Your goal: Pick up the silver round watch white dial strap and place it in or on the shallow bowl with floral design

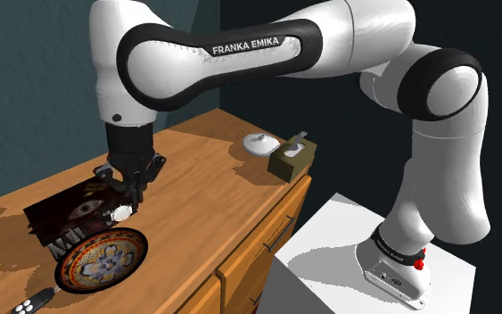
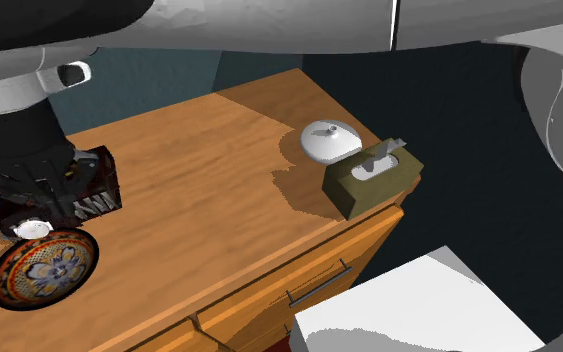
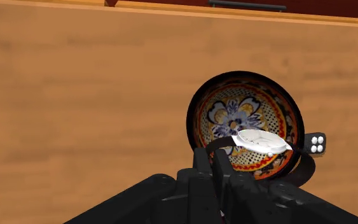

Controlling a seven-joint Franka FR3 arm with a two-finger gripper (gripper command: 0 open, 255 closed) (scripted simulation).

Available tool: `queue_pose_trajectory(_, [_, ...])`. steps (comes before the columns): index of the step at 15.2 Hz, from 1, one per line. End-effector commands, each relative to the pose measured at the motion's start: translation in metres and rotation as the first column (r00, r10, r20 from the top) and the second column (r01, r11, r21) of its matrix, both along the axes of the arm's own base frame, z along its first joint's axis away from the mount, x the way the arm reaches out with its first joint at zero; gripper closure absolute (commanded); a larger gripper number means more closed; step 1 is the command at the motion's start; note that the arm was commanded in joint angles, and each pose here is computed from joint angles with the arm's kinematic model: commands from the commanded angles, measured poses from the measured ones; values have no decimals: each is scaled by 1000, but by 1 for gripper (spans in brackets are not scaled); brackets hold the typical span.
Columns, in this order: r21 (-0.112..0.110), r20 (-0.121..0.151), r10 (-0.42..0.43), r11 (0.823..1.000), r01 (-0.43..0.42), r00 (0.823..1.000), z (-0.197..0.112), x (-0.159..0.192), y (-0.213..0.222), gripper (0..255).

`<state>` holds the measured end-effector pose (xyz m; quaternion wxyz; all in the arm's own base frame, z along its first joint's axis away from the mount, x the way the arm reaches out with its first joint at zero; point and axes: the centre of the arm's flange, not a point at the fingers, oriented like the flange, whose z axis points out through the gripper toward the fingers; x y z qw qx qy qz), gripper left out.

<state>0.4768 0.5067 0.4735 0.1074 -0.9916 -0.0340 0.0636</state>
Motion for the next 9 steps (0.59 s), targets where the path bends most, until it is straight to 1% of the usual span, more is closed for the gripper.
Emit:
queue_pose_trajectory(1, [-1, 0, -2, 1000, 2, 1000, -2, 1, 26, 255])
queue_pose_trajectory(3, [-1, 0, -2, 1000, 2, 1000, -1, 1, 59, 255])
queue_pose_trajectory(9, [-1, 0, -2, 1000, 2, 1000, -32, 1, 59, 255])
